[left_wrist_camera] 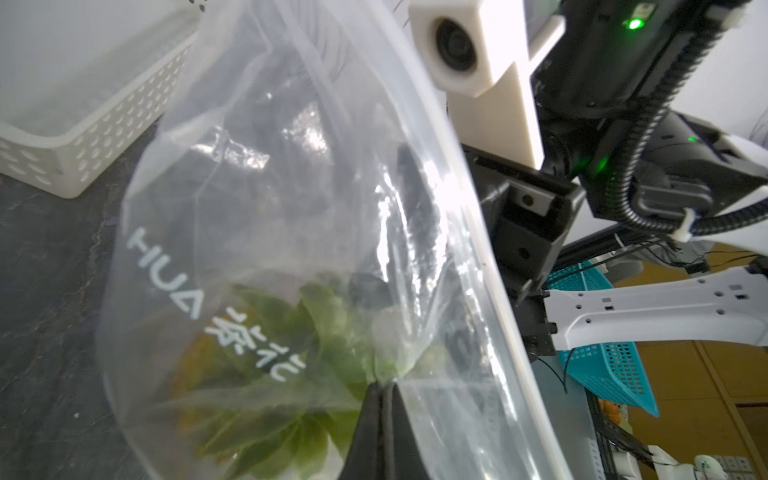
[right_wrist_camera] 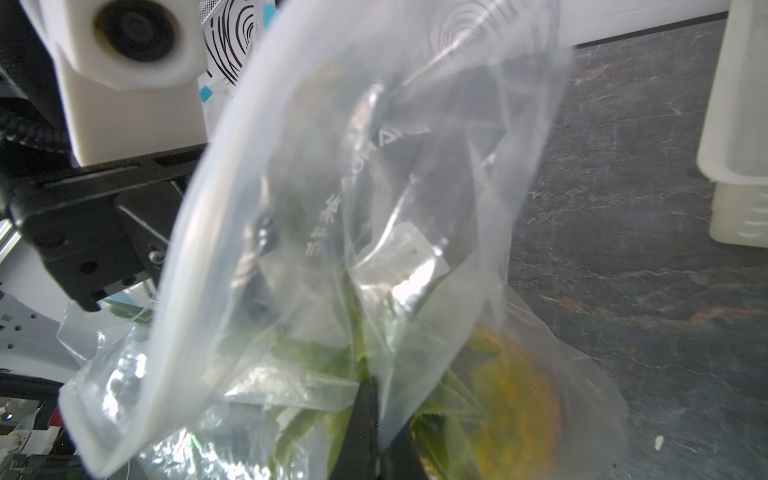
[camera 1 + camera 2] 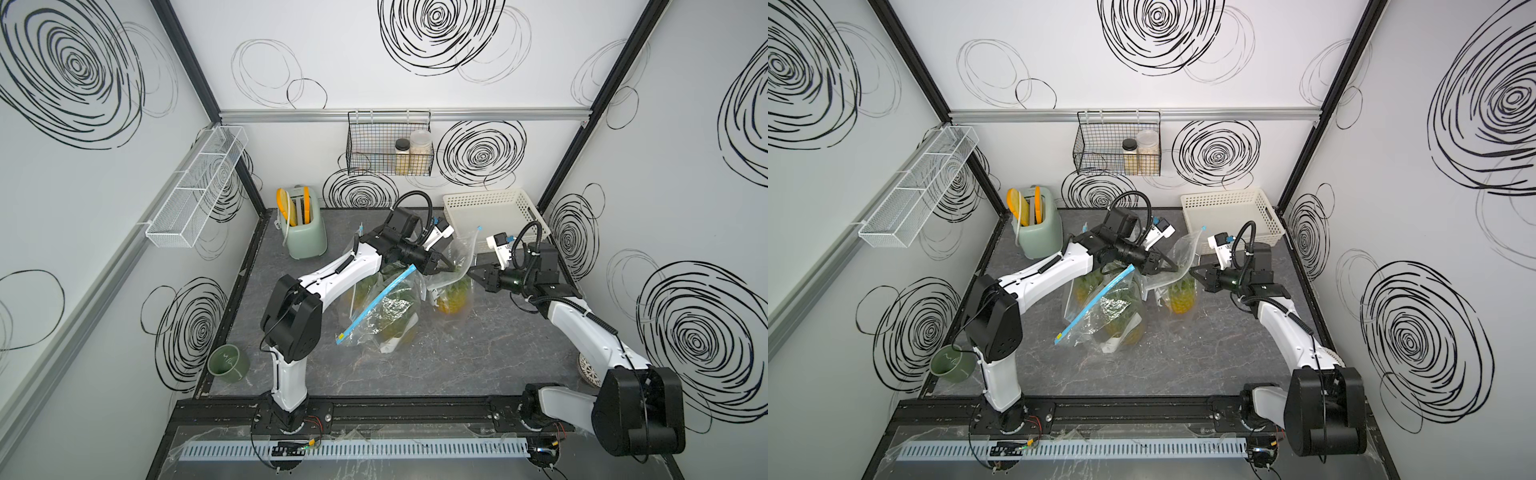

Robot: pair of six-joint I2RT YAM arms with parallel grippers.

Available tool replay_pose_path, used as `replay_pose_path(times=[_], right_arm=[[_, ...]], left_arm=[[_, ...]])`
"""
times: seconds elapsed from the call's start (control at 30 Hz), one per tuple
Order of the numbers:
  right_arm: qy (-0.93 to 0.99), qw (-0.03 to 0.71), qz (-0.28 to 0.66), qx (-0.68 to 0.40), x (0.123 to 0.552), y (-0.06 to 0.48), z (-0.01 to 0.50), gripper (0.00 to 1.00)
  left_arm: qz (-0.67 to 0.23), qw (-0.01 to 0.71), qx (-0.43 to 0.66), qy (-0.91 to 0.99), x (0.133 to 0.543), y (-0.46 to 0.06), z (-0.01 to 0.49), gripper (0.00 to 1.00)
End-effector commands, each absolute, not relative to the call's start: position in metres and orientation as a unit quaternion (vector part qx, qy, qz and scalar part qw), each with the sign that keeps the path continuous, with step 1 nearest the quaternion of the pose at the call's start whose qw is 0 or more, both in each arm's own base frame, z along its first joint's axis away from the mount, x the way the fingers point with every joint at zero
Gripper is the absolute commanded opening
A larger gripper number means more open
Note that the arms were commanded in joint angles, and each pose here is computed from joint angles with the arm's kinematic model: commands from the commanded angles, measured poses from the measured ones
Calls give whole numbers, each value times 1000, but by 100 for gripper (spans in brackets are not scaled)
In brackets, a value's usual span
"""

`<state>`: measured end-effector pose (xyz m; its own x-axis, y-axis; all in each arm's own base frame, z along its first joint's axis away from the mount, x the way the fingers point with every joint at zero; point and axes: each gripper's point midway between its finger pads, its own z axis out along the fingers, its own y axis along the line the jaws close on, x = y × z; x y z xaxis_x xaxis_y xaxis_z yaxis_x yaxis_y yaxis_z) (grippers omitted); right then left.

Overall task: Open the zip-top bag and take out the pineapple
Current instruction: Open the zipper of the food storage bag at the center of the board.

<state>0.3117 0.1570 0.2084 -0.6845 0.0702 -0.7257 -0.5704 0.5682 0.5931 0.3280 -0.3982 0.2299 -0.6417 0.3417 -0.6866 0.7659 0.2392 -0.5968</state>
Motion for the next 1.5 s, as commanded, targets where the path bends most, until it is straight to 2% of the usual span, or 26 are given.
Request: replay_pose_path(times=[0.0, 0.27, 0.47, 0.87, 1.2, 1.37, 1.47], right_arm=[[810, 373, 429, -141, 311, 148, 209, 0], [809, 392, 429, -87, 306, 113, 199, 0], [813, 401, 420, -49, 308, 93, 196, 0], [787, 412, 449, -102, 299, 113, 219, 0], [810, 407, 405, -117, 285, 144, 242, 29], [806, 460, 356, -108, 280, 135, 294, 36], [802, 465, 357, -117, 276, 142, 320, 41]], left_arm=[[-474, 273, 341, 765, 343, -383, 245, 0], [-469, 335, 258, 776, 368, -327, 256, 0], [-477, 347, 235, 772, 373, -308, 259, 0], [-528, 321, 244, 747, 352, -338, 257, 0], [-554, 320, 258, 724, 327, -366, 272, 0], [-557, 323, 261, 720, 319, -370, 274, 0], [-558, 326, 262, 717, 315, -374, 276, 0]])
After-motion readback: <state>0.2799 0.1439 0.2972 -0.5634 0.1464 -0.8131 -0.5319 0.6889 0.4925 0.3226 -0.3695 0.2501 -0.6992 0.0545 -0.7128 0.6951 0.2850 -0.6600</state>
